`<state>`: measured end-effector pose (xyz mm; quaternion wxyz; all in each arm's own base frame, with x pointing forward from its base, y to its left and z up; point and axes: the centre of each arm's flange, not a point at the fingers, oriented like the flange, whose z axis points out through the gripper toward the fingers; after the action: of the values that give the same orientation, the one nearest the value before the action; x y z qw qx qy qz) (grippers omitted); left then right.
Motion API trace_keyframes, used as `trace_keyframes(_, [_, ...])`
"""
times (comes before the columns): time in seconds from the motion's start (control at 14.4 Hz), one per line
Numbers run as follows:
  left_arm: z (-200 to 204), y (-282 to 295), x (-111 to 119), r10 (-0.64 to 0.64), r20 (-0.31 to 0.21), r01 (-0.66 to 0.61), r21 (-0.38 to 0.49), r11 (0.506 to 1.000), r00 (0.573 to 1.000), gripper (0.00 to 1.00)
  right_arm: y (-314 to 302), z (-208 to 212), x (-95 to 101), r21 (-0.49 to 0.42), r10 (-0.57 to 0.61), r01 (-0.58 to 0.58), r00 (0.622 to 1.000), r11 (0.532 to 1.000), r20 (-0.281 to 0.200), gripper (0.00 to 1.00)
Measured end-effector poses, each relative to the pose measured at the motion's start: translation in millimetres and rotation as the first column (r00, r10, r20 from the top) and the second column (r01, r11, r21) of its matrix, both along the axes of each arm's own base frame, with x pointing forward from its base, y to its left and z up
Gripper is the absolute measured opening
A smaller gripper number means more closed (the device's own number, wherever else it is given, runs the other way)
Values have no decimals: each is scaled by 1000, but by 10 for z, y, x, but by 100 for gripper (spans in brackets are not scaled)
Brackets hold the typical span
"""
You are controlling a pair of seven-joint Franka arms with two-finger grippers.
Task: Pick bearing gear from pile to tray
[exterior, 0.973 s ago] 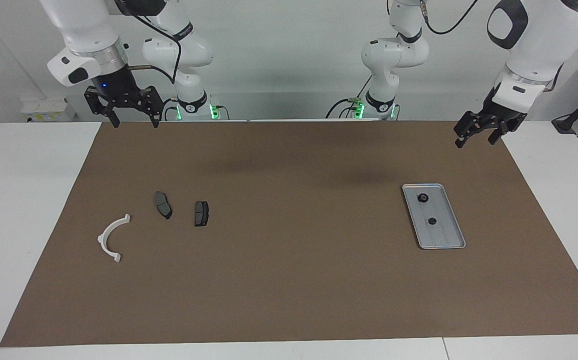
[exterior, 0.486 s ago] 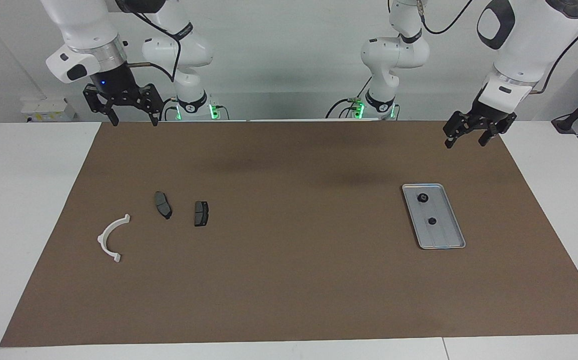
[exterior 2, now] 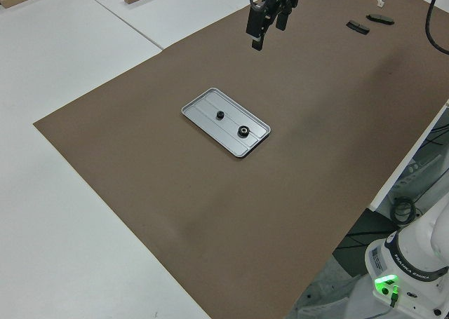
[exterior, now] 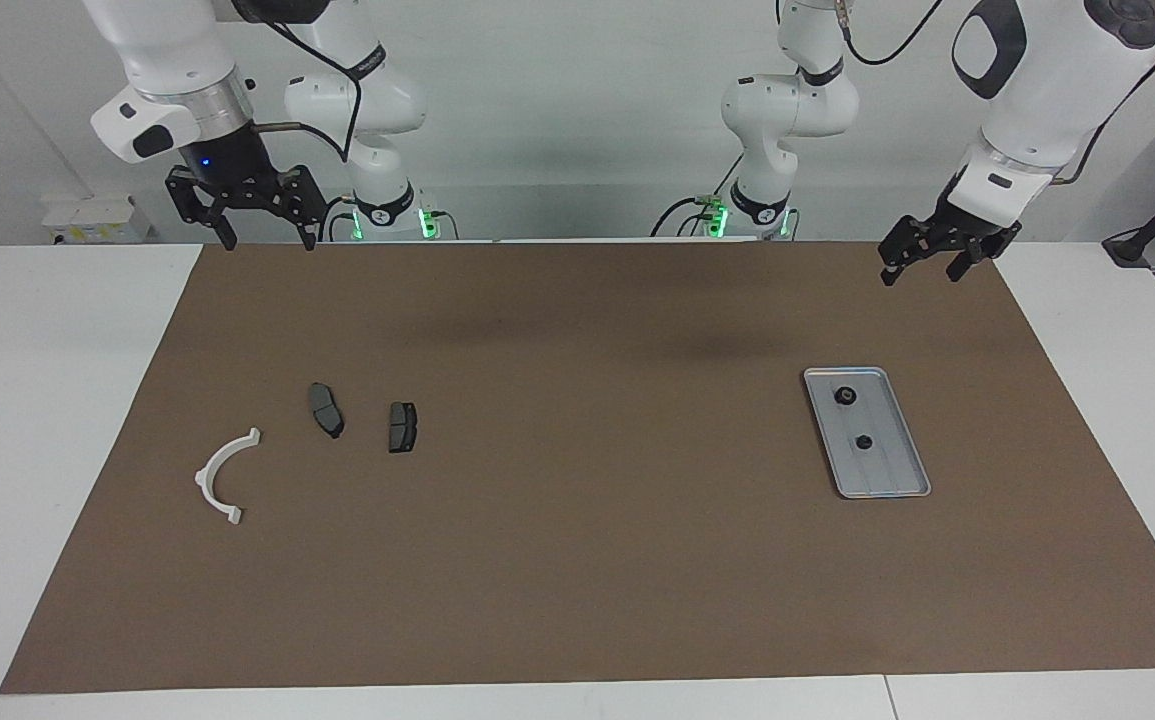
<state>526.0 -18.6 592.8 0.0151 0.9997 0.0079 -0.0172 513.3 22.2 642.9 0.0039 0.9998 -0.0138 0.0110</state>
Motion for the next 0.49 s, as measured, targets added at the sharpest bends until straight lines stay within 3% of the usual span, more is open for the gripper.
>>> trace_keyframes(0.49, [51, -91, -30, -18, -20, 18, 2, 1000, 1000, 100, 0, 0, 0, 0, 0, 0, 1000, 1000, 0, 100])
